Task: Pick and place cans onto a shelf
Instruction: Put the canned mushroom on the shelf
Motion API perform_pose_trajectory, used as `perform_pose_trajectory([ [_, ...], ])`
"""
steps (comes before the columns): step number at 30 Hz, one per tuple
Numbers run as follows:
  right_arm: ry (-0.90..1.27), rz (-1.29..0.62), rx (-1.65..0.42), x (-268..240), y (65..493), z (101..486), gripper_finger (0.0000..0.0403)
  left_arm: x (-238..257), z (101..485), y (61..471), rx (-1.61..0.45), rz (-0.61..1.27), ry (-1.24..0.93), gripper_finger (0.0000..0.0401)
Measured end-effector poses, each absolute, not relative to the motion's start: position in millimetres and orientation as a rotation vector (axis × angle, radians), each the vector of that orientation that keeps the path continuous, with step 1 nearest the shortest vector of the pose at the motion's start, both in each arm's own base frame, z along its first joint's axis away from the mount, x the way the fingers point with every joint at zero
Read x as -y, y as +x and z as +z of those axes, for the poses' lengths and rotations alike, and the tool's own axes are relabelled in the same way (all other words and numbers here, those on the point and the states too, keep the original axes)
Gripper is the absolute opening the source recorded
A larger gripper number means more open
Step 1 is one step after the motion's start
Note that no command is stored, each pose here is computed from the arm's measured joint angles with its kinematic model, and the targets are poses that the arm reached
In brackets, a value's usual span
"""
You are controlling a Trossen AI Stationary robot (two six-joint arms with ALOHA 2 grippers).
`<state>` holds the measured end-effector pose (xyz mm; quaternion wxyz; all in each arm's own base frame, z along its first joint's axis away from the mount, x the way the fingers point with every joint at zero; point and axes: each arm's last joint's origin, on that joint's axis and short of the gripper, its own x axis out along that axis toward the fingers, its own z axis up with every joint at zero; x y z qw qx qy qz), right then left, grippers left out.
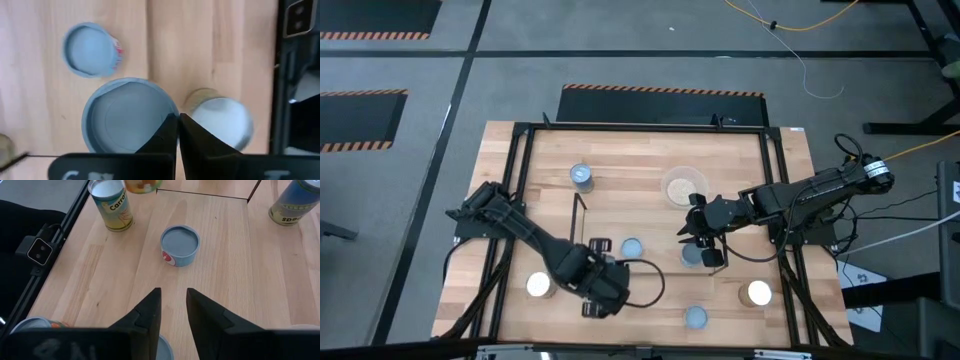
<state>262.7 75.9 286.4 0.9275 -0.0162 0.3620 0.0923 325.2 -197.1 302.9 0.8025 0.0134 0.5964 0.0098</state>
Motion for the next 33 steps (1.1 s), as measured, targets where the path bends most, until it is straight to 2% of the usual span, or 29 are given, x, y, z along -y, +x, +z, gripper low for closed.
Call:
perform_pose_trajectory([
  [8, -0.033, 0.189, -0.742, -76, 263, 286, 0.0096, 174, 300, 334, -1.303, 0.011, 0.129, 0.0],
  [18, -0.033, 0.189, -0.742, -76, 263, 286, 0.0096, 156, 255, 332, -1.448, 0.018, 0.183, 0.0],
  [33, -0.033, 0.189, -0.742, -76, 263, 286, 0.0096, 148, 223, 335, -1.453, -0.012, 0.169, 0.0],
])
